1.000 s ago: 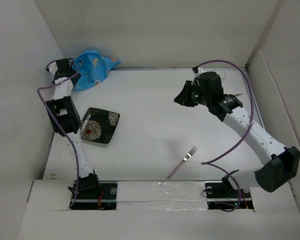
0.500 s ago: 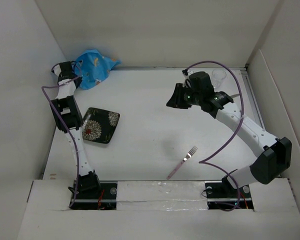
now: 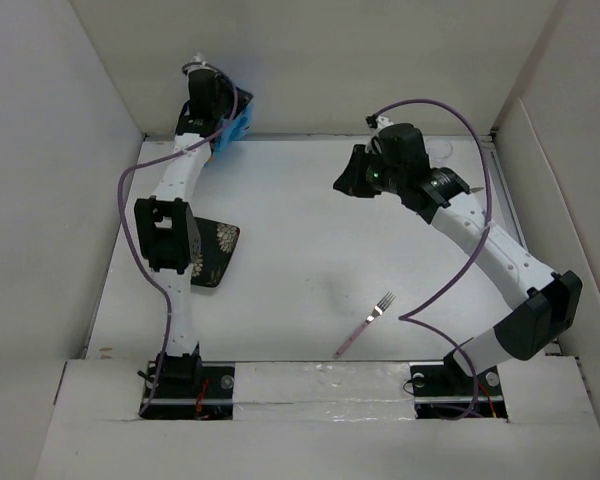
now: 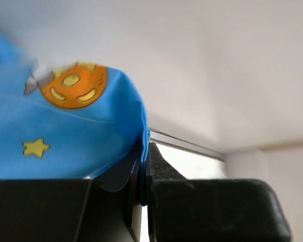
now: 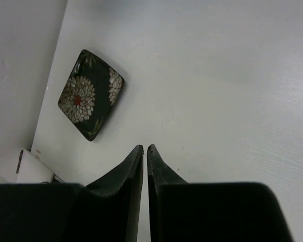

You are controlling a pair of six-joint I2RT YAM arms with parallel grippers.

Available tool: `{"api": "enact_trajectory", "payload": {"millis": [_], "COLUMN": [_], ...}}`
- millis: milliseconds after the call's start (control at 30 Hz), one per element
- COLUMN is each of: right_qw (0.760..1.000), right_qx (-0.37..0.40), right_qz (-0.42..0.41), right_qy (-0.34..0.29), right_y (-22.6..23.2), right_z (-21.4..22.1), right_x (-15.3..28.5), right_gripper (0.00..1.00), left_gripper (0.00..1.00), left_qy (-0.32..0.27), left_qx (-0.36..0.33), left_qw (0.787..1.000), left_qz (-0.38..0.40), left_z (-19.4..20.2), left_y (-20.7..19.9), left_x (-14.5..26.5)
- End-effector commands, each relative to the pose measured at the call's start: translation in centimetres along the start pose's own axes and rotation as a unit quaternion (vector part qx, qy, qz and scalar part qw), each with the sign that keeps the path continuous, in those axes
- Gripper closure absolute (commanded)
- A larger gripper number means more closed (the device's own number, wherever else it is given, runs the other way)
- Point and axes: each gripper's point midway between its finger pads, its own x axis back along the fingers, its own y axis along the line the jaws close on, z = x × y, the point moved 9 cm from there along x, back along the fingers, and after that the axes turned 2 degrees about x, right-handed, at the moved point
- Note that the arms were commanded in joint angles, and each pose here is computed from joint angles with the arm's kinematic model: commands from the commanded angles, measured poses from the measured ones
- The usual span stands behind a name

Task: Set the dinner table for one person

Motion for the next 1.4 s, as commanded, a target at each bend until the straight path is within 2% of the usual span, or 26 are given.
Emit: {"api": "enact_trajectory", "payload": {"millis": [0, 33, 100, 133, 233, 300, 367, 467, 567, 600, 633, 667, 700, 733, 767, 800, 900, 933, 1033, 1100, 1200, 1267, 1367], "right_qw": [0.998, 0.998, 0.996, 0.996, 0.996, 0.996, 0.995, 0.994, 0.989, 0.987, 0.987, 0.987, 0.986, 0.985, 0.985, 0.983, 0.976, 0.975, 0.971, 0.972, 0.970, 0.967, 0.963], "right_qx": [0.020, 0.019, 0.019, 0.017, 0.010, -0.003, -0.018, -0.037, -0.050, -0.051, -0.052, -0.052, -0.054, -0.057, -0.057, -0.066, -0.088, -0.090, -0.108, -0.119, -0.132, -0.140, -0.144], "right_qz": [0.017, 0.023, 0.026, 0.030, 0.038, 0.043, 0.059, 0.084, 0.133, 0.142, 0.145, 0.145, 0.152, 0.161, 0.161, 0.173, 0.198, 0.203, 0.211, 0.195, 0.197, 0.204, 0.215], "right_qy": [-0.056, -0.063, -0.078, -0.080, -0.079, -0.081, -0.075, -0.060, -0.050, -0.050, -0.047, -0.048, -0.035, -0.026, -0.026, -0.014, 0.009, 0.014, 0.037, 0.051, 0.061, 0.064, 0.075], "right_y": [0.2, -0.1, -0.2, -0.6, -1.2, -1.7, -3.0, -4.1, -5.9, -6.2, -6.5, -6.6, -7.2, -7.8, -7.8, -8.4, -9.7, -9.9, -10.6, -10.6, -11.2, -11.9, -12.6], "right_z": [-3.1, -3.5, -4.1, -4.2, -3.8, -3.6, -2.7, -1.2, 0.5, 0.9, 1.4, 1.8, 3.0, 4.1, 4.1, 5.2, 7.2, 7.6, 9.7, 10.7, 12.1, 12.3, 12.0], "right_x": [1.7, 1.9, 2.6, 2.7, 2.7, 2.5, 2.1, 1.5, 1.4, 1.5, 1.6, 1.9, 1.6, 1.7, 1.7, 1.5, 1.3, 1.4, 1.5, 1.4, 0.9, 0.2, -1.4], "right_gripper": [0.85, 0.83, 0.70, 0.58, 0.41, 0.36, 0.33, 0.32, 0.34, 0.38, 0.49, 0.56, 0.62, 0.76, 0.76, 0.76, 0.69, 0.59, 0.45, 0.43, 0.41, 0.41, 0.41], "left_gripper": [1.00, 1.00, 1.00, 1.00, 1.00, 1.00, 1.00, 1.00, 1.00, 1.00, 1.00, 0.99, 0.95, 0.84, 0.84, 0.70, 0.68, 0.63, 0.59, 0.58, 0.47, 0.49, 0.55], "left_qy": [-0.052, -0.047, -0.053, -0.056, -0.033, -0.009, 0.038, 0.095, 0.112, 0.110, 0.118, 0.135, 0.142, 0.161, 0.161, 0.162, 0.146, 0.140, 0.119, 0.117, 0.097, 0.073, 0.073], "left_qx": [-0.007, 0.000, 0.007, 0.008, 0.002, -0.004, -0.040, -0.082, -0.112, -0.122, -0.126, -0.133, -0.139, -0.161, -0.161, -0.170, -0.179, -0.182, -0.182, -0.180, -0.209, -0.235, -0.267], "left_qw": [0.985, 0.984, 0.976, 0.975, 0.977, 0.975, 0.979, 0.978, 0.982, 0.982, 0.982, 0.980, 0.979, 0.973, 0.973, 0.972, 0.973, 0.973, 0.976, 0.976, 0.971, 0.966, 0.958], "left_qz": [0.163, 0.171, 0.211, 0.217, 0.212, 0.224, 0.197, 0.164, 0.107, 0.095, 0.081, 0.057, 0.050, 0.026, 0.026, 0.023, 0.022, 0.022, -0.001, -0.023, -0.065, -0.081, -0.081], "left_z": [-3.0, -2.4, -1.6, -1.3, 1.6, 3.9, 8.4, 14.1, 17.5, 17.8, 18.5, 19.0, 19.3, 19.7, 19.7, 19.7, 19.0, 18.8, 17.4, 16.8, 16.0, 15.2, 16.5], "left_y": [-11.9, -12.6, -14.6, -15.3, -15.9, -16.0, -15.8, -14.1, -11.3, -10.4, -9.5, -8.6, -8.2, -7.5, -7.5, -7.3, -7.4, -7.3, -6.1, -5.0, -4.1, -4.0, -4.3], "left_x": [7.9, 9.3, 11.0, 12.2, 13.7, 14.1, 14.2, 14.1, 13.8, 13.6, 13.1, 13.0, 12.8, 12.4, 12.4, 12.4, 13.2, 13.8, 14.4, 14.4, 15.2, 17.0, 19.0]}}
